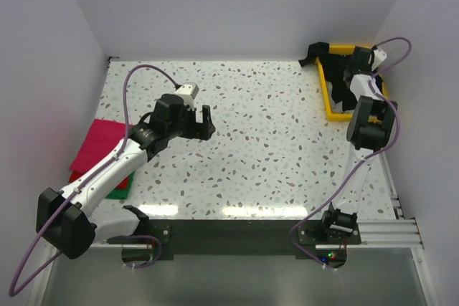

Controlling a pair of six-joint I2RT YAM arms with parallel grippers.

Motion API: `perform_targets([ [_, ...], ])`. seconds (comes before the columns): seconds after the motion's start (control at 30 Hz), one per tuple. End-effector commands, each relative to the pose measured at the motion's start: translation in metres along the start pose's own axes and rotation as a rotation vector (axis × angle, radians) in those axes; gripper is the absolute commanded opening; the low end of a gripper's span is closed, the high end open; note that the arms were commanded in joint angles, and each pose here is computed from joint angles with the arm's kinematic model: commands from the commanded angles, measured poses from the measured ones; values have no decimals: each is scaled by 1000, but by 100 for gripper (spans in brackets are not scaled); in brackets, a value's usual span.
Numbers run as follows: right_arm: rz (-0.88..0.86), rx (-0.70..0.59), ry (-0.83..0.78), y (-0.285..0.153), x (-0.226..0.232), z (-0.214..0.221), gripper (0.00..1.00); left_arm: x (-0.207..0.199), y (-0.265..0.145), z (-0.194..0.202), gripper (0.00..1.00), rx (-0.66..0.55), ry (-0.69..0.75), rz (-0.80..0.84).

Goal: Fold and stack the t-shirts
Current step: Grab the tshirt from the pile

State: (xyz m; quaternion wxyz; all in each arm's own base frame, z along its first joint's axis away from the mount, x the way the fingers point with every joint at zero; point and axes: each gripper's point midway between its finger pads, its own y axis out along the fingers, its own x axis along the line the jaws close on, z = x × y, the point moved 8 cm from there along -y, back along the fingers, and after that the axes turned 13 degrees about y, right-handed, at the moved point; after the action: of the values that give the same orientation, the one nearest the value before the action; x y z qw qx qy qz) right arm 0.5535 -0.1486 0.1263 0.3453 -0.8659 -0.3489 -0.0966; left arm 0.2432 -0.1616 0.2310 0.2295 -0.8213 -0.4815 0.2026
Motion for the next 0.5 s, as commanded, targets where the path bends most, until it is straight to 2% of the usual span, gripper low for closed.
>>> perform_targets([
  [0.0, 5, -48, 12, 7, -1, -7, 67, 1, -1, -8, 100, -25, 29, 12],
  [0.03, 9, -46, 12, 7, -1, -7, 60, 2, 0, -8, 100, -22, 26, 10],
  [0.07, 7, -46, 10, 6, -1, -7, 48, 2, 0, -8, 100, -22, 28, 9],
  [0.17, -8, -65, 19, -3, 0, -13, 34, 3, 0, -8, 100, -19, 24, 9],
  [0.27, -23, -86, 23, -15, 3, -24, 14, 2, 0, -8, 100, -20, 23, 14],
  [0.37, -40, -124, 31, -32, 4, -37, 0, 3, 0, -9, 100, -25, 20, 13],
  [0.47, -51, -150, 38, -52, 1, -46, 0, 3, -2, -9, 100, -31, 18, 13],
])
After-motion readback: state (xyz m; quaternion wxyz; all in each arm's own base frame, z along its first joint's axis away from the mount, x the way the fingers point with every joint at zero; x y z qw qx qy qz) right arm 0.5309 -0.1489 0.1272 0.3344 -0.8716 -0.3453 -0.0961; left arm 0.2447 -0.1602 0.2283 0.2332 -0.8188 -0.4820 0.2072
